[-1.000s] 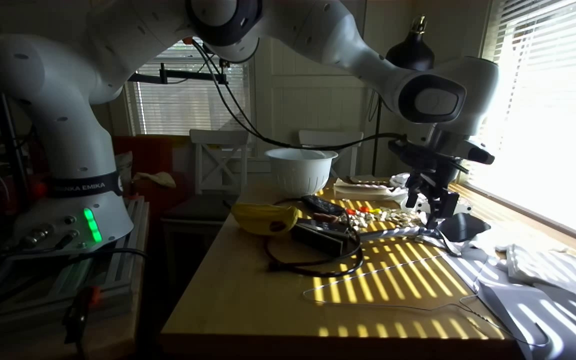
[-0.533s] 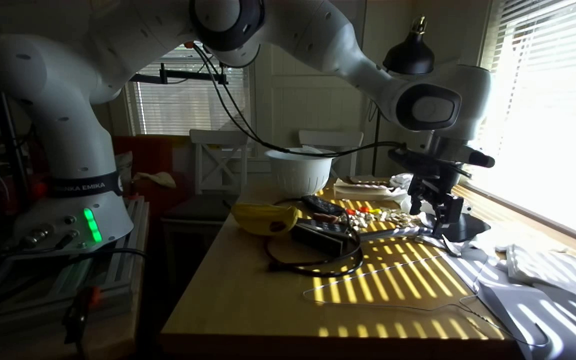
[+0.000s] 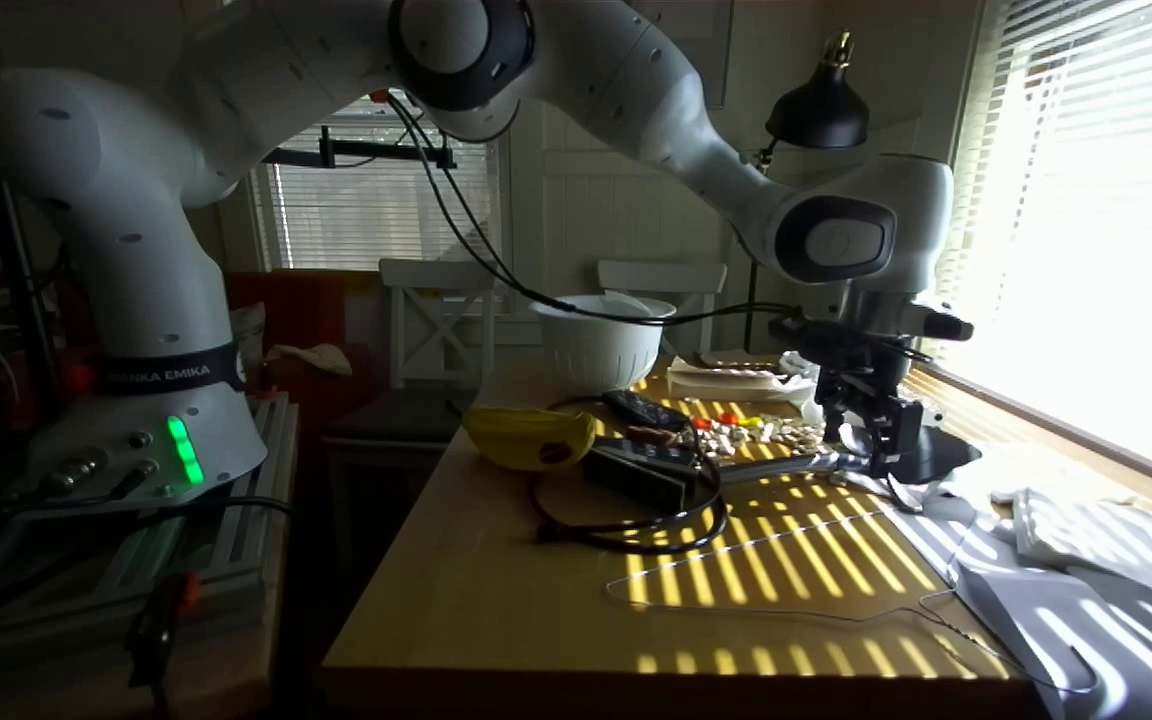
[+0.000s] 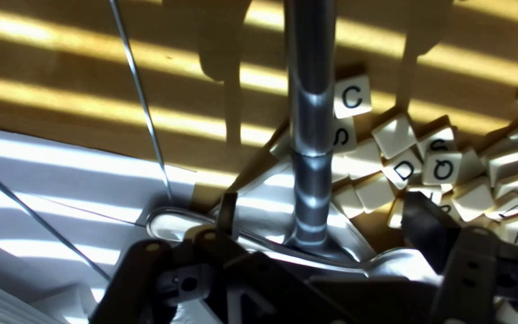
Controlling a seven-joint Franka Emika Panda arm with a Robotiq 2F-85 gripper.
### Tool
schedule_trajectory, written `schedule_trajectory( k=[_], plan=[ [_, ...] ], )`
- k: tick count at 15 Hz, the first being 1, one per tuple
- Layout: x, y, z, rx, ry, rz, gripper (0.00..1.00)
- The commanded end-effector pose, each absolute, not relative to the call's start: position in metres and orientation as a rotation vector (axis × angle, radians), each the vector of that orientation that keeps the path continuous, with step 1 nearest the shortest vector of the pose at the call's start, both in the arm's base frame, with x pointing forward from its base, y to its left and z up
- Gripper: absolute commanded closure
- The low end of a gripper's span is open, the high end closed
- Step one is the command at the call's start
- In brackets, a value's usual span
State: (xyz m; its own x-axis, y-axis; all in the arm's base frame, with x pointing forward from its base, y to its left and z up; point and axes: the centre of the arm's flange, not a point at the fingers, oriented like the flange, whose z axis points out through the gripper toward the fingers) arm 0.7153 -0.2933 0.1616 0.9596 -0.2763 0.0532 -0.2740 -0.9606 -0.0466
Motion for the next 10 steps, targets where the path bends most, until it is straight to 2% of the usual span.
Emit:
schedule_trajectory(
  k=[1, 4, 10],
  plan=[
    [0.689, -0.280, 0.160, -3.114, 0.380, -0.208, 0.11],
    [0.674, -0.273, 0.153, -3.125, 0.371, -0.273, 0.02],
    [0.648, -0.248, 0.170, -3.140, 0.321, -0.399, 0.00]
  ],
)
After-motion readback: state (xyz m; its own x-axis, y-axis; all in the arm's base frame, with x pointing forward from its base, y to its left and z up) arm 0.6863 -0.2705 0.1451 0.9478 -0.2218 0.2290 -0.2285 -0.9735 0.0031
